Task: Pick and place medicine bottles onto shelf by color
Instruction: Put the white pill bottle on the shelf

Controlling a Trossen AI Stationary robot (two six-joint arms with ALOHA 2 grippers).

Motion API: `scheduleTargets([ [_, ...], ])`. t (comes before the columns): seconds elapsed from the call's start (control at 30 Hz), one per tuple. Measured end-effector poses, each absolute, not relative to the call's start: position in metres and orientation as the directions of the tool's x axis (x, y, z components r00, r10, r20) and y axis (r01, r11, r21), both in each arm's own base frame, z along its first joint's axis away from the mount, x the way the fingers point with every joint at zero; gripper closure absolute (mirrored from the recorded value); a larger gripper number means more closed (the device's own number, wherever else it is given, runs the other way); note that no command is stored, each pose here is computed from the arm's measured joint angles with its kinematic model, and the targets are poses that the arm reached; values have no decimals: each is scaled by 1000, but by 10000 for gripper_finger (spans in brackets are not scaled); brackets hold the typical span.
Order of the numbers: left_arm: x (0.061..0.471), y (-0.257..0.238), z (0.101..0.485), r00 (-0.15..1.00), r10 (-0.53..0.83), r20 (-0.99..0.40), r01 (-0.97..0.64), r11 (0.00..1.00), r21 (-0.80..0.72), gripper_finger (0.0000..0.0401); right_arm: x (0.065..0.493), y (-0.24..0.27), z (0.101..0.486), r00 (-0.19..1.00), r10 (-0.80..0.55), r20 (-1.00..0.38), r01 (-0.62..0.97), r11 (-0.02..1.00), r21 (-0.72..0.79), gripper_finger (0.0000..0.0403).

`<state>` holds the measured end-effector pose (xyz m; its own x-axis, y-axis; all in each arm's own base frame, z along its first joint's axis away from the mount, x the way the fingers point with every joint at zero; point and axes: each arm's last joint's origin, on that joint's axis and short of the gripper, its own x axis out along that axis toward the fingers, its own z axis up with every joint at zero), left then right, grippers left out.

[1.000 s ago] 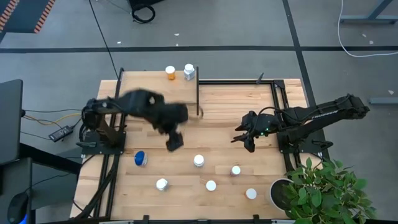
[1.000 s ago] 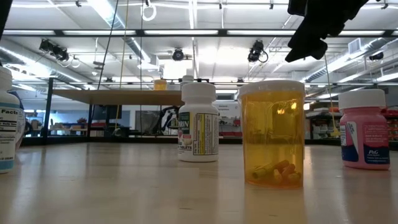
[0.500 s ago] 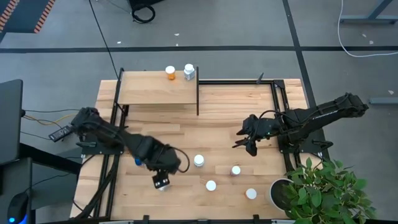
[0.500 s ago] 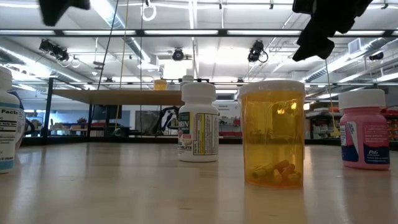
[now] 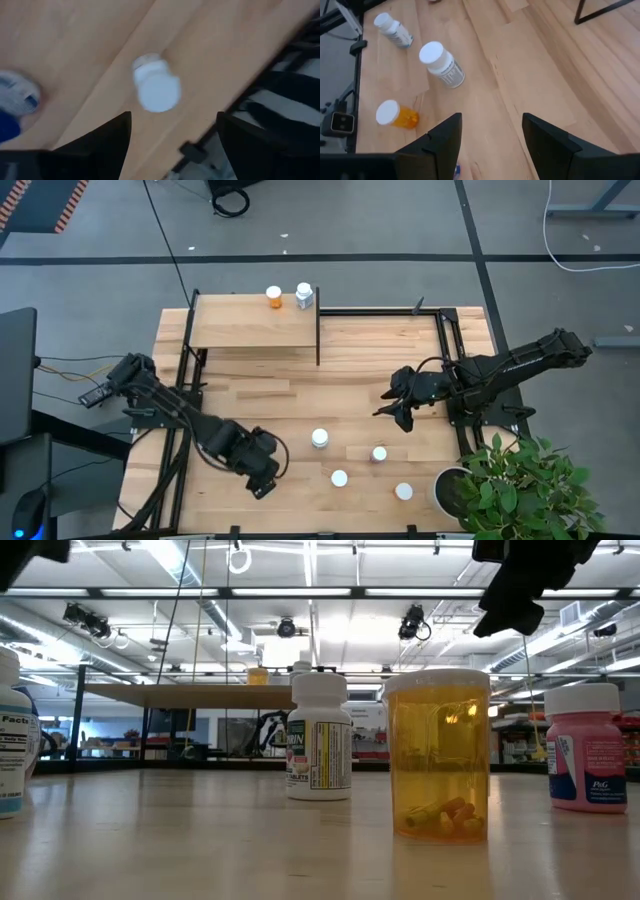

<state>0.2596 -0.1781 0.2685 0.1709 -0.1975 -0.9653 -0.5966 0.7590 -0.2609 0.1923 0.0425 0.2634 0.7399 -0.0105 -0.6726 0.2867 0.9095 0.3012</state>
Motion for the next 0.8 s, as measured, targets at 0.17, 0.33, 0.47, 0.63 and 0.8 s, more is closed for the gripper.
scheduleTargets([
  [0.17, 264, -187, 250, 118, -147, -982, -634, 750, -189, 106, 192, 42, 264, 743, -35, -668, 329, 888, 320, 187],
  [0.33, 270, -187, 242, 122, -116, -986, -642, 748, -167, 106, 192, 42, 264, 743, -35, -668, 351, 870, 345, 187],
  [0.47, 272, -188, 237, 112, -110, -988, -645, 748, -157, 106, 192, 42, 264, 743, -34, -668, 353, 868, 348, 187],
  [0.63, 276, -191, 224, 57, -108, -992, -653, 748, -119, 106, 193, 42, 264, 745, -34, -667, 355, 866, 352, 187],
  [0.8, 279, -194, 217, 47, -116, -992, -653, 748, -118, 106, 193, 42, 264, 748, -34, -663, 367, 853, 370, 187],
])
